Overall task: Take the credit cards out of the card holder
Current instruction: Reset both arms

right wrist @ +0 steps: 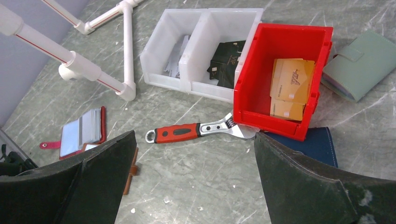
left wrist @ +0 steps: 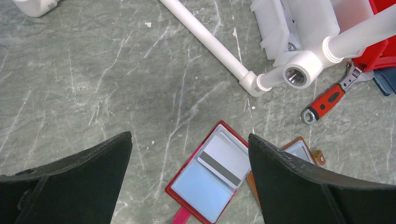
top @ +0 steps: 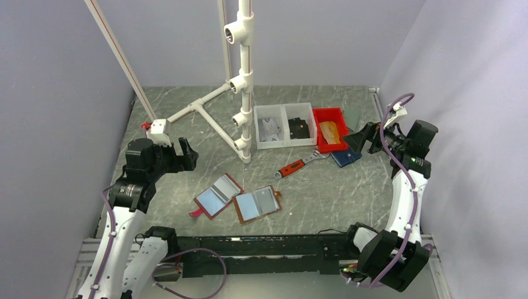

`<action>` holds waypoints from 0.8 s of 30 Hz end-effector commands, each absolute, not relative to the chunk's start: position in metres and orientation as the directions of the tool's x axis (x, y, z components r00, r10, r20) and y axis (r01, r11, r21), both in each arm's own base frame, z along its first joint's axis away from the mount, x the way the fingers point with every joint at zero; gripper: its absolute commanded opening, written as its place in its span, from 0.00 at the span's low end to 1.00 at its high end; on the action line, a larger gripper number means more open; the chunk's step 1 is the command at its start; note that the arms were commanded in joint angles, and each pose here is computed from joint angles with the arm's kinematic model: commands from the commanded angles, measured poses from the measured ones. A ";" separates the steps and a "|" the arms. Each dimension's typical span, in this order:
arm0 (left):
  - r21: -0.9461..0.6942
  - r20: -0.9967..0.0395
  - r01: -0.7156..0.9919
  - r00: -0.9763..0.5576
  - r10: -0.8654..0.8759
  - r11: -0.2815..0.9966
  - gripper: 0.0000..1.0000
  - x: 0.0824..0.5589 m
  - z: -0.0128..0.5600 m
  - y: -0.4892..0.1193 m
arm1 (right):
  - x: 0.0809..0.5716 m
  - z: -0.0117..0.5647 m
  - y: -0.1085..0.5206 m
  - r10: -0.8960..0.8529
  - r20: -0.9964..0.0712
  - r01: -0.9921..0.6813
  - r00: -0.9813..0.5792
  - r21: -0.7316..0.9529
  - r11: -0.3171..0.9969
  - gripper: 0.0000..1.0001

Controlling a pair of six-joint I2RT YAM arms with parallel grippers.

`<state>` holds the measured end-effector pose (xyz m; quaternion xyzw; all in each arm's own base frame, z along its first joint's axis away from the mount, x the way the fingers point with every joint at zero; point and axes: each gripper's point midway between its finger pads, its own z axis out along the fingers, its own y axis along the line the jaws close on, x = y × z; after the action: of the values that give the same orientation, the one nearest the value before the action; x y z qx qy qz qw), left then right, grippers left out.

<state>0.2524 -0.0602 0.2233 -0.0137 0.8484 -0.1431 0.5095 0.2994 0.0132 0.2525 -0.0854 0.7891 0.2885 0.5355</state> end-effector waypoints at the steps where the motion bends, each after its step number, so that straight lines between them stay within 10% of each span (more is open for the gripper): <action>1: -0.240 -0.881 0.153 -0.449 -0.150 0.959 0.99 0.254 0.230 -0.062 | 0.301 0.269 0.013 0.150 -0.919 -0.475 -0.364 0.322 0.819 1.00; 24: -0.239 -0.881 0.150 -0.449 -0.150 0.959 0.99 0.254 0.230 -0.061 | 0.302 0.269 0.011 0.148 -0.920 -0.467 -0.362 0.317 0.826 1.00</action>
<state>0.2523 -0.0601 0.2233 -0.0138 0.8483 -0.1429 0.5097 0.2994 0.0131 0.2524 -0.0852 0.7892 0.2882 0.5355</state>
